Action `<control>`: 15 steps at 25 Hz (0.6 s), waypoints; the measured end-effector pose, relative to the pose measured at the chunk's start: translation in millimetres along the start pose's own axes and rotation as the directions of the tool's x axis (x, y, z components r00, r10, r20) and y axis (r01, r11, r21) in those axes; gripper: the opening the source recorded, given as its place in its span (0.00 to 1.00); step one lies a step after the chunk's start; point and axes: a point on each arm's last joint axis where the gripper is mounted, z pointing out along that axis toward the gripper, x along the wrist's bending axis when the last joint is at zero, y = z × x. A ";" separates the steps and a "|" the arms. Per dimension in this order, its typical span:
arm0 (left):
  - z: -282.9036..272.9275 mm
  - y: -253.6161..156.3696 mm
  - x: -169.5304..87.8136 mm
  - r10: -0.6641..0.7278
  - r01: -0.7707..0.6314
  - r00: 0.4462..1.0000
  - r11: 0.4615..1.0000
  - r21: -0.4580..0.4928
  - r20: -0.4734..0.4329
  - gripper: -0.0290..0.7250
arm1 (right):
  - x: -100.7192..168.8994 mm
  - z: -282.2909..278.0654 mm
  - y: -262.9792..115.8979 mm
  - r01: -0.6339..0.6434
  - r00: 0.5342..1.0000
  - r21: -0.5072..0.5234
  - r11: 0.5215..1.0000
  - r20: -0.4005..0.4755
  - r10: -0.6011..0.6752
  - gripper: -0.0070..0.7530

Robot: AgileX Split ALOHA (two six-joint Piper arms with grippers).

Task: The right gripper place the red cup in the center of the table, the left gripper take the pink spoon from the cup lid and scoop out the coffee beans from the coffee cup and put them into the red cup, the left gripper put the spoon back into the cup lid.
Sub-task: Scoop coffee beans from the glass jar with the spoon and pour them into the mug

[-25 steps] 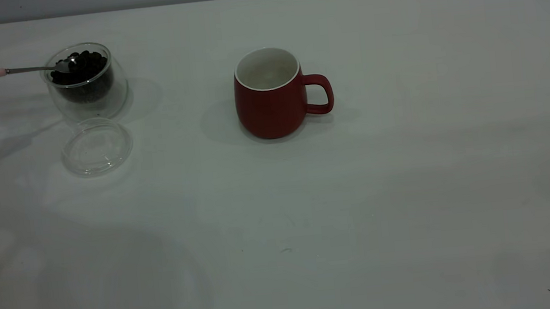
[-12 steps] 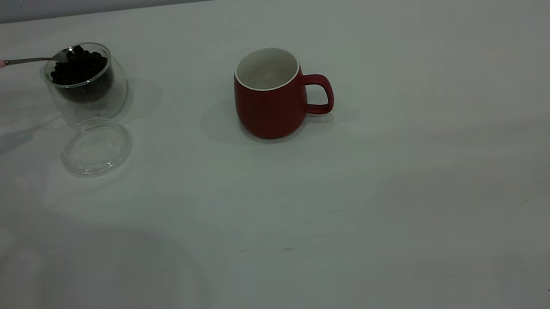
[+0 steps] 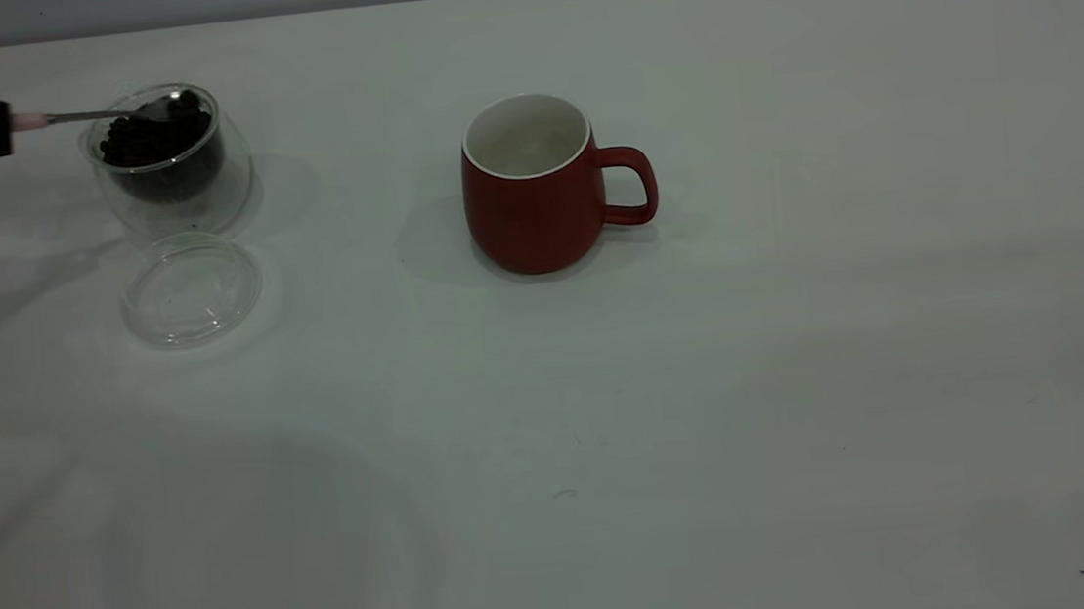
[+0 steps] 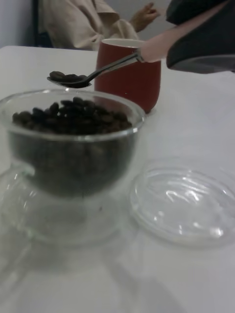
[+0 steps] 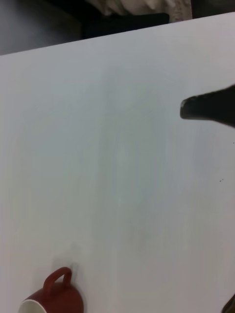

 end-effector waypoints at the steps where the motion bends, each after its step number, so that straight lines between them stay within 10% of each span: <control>1: 4.7 -0.1 -2.4 0.004 -0.004 1.000 1.000 0.010 0.002 0.20 | 0.0 0.0 0.0 0.000 1.000 0.000 1.000 0.000 0.000 0.77; 15: 76.3 -8.4 -41.1 0.050 -0.058 0.997 0.987 0.152 0.053 0.20 | 0.0 0.0 0.0 0.000 1.000 0.000 1.000 0.000 0.000 0.77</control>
